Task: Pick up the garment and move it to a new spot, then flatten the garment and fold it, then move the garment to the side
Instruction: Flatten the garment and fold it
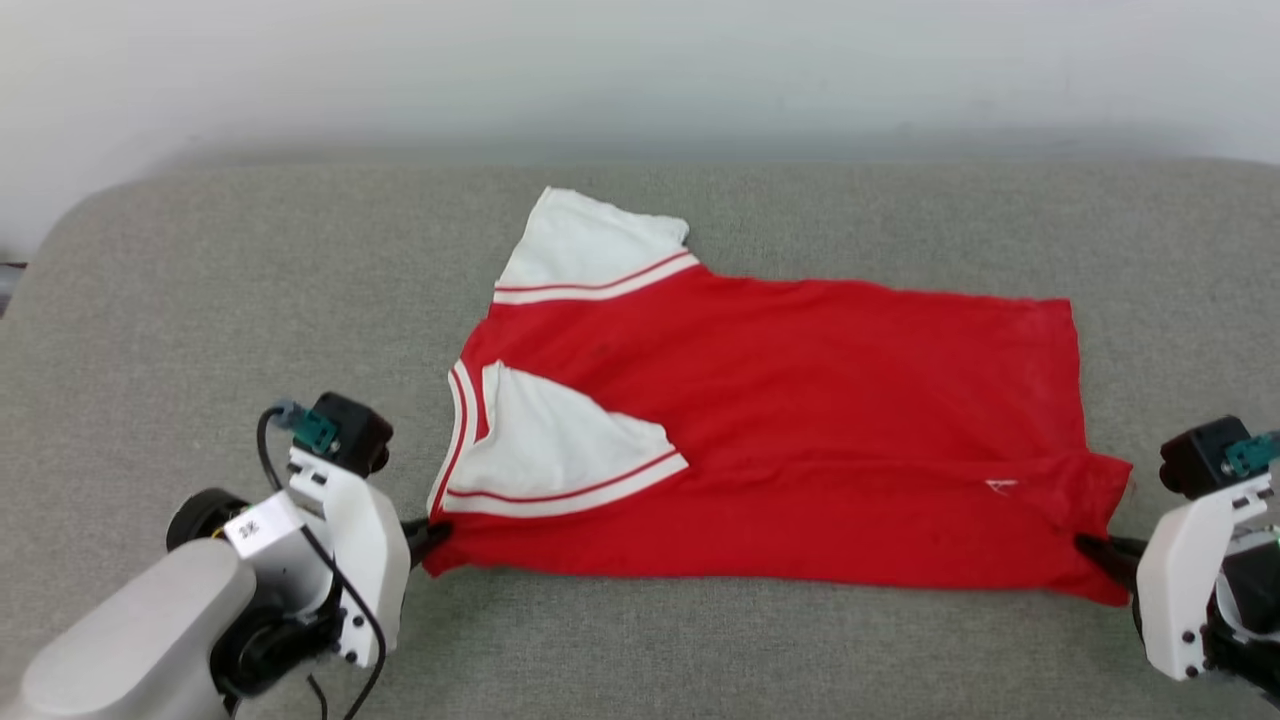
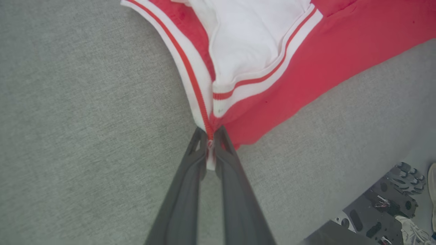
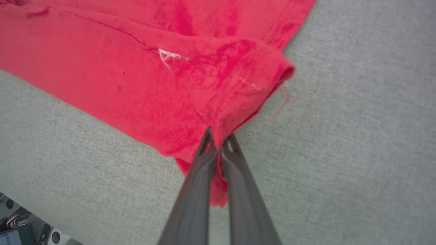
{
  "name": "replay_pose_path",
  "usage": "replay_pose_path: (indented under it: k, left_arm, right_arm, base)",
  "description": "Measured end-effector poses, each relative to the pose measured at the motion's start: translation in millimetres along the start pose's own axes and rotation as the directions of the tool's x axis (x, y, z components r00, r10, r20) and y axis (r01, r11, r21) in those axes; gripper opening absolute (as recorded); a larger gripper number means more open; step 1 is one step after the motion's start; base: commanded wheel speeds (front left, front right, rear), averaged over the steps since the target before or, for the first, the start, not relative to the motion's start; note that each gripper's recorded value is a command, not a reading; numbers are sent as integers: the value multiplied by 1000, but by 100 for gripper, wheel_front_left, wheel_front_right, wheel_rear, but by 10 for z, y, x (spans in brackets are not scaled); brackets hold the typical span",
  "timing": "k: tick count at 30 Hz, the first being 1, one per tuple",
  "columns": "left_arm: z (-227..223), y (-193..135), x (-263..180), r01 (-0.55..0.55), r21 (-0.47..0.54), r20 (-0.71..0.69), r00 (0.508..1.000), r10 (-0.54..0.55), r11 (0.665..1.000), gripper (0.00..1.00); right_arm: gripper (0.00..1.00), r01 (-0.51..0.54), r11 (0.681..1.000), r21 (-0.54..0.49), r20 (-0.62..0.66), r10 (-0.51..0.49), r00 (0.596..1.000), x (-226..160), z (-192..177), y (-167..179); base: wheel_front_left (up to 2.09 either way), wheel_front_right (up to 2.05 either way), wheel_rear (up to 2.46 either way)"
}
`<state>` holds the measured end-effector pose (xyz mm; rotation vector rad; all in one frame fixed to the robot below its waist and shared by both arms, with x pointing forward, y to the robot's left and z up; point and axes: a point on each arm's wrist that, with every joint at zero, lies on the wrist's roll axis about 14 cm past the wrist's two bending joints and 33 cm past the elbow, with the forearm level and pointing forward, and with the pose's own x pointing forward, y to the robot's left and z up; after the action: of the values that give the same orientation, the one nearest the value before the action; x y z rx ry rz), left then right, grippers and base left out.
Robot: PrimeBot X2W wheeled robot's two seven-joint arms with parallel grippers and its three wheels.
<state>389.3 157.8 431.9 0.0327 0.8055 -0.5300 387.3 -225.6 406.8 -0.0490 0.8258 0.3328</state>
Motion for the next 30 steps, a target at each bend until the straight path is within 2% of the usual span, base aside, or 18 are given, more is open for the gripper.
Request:
replay_pose_path:
  k: [7,13,20,26,27,28,30]
  left_arm:
    - [-203,-65,-195,-13,-22,-7,1000,12,1000,0]
    - [-419,-149,-215,-2,-63,-47,999,-1,998,0]
    - [-693,-155,-119,-6,-112,-122,993,-8,994,0]
    - [-797,-121,-15,-17,-135,-136,991,-1,991,0]
    - [-789,-116,-7,-21,-136,-127,992,3,990,29]
    - [-769,-109,-2,-24,-131,-116,993,9,991,100]
    - [-684,-74,-13,-35,-113,-83,996,25,993,100]
  right_arm:
    - [0,-1,1000,-16,25,2,1000,-216,-36,-11]
    - [0,16,1000,-1,-10,-16,1000,-290,-170,-89]
    - [0,5,997,79,-77,1,997,-171,-387,-53]
    - [0,16,995,99,-99,-6,995,-44,-527,-31]
    - [45,21,995,100,-82,-12,997,-36,-510,-39]
    - [100,29,995,98,-65,-22,998,-31,-493,-56]
    - [100,39,996,74,-25,-37,999,-34,-430,-64]
  base:
    - [0,0,0]
    - [0,0,0]
    - [0,0,0]
    - [0,0,0]
    - [0,0,0]
    - [0,0,0]
    - [0,0,0]
